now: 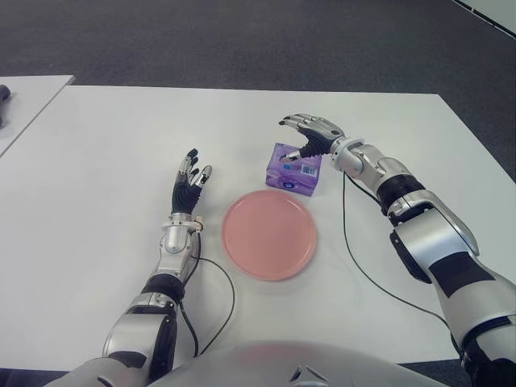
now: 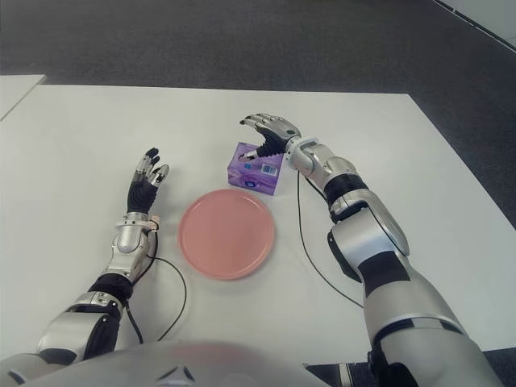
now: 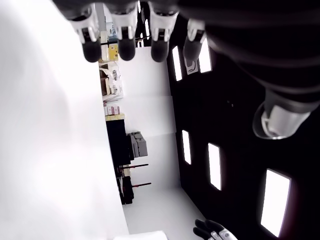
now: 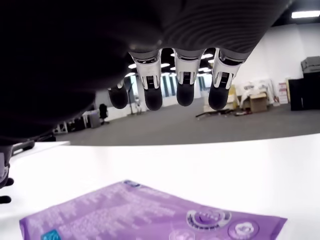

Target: Put the tissue paper into the plate.

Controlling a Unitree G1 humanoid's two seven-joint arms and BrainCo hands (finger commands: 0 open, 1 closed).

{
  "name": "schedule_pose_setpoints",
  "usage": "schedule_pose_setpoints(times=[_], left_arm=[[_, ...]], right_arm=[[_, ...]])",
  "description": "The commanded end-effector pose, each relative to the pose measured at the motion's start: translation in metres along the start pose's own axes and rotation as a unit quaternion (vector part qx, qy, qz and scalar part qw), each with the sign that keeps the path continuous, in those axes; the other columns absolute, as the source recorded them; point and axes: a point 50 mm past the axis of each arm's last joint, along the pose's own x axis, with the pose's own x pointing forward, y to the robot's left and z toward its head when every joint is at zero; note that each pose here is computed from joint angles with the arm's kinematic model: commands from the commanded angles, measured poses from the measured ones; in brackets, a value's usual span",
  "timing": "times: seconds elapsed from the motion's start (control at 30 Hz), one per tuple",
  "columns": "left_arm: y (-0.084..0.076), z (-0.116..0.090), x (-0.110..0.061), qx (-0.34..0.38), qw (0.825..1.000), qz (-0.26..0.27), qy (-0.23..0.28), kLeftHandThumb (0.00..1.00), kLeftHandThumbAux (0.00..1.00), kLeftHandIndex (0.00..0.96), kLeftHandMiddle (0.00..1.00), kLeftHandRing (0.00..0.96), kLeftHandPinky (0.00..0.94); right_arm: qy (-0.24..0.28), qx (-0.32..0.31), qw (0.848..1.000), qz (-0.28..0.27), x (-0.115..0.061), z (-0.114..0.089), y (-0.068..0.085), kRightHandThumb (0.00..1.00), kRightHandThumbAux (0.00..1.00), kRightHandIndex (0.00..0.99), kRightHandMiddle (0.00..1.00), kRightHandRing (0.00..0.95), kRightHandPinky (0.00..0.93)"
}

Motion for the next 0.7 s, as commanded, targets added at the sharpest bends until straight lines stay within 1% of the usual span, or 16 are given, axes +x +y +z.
schedule_pose_setpoints(times=[0.03, 0.27, 0.7], left_arm=[[-0.001, -0.014, -0.014, 0.001, 0.999, -0.004, 0.038, 0.0, 0.429, 0.0, 0.0, 0.0, 0.0], [-0.003, -0.014, -0.014, -0.001, 0.999, -0.007, 0.042, 0.0, 0.424, 0.0, 0.0, 0.0, 0.0], [-0.003, -0.015, -0.013, 0.0, 0.999, -0.008, 0.045, 0.0, 0.391, 0.0, 0.0, 0.0, 0.0]], right_arm=[[-0.013, -0.015, 1.0, 0.02, -0.005, 0.0, 0.011, 0.141, 0.369, 0.0, 0.0, 0.0, 0.0], [-0.021, -0.03, 0.999, 0.026, -0.008, 0.001, 0.015, 0.141, 0.378, 0.0, 0.0, 0.0, 0.0], [-0.028, -0.046, 0.997, 0.051, -0.011, 0.002, 0.027, 0.139, 0.384, 0.0, 0.0, 0.0, 0.0]])
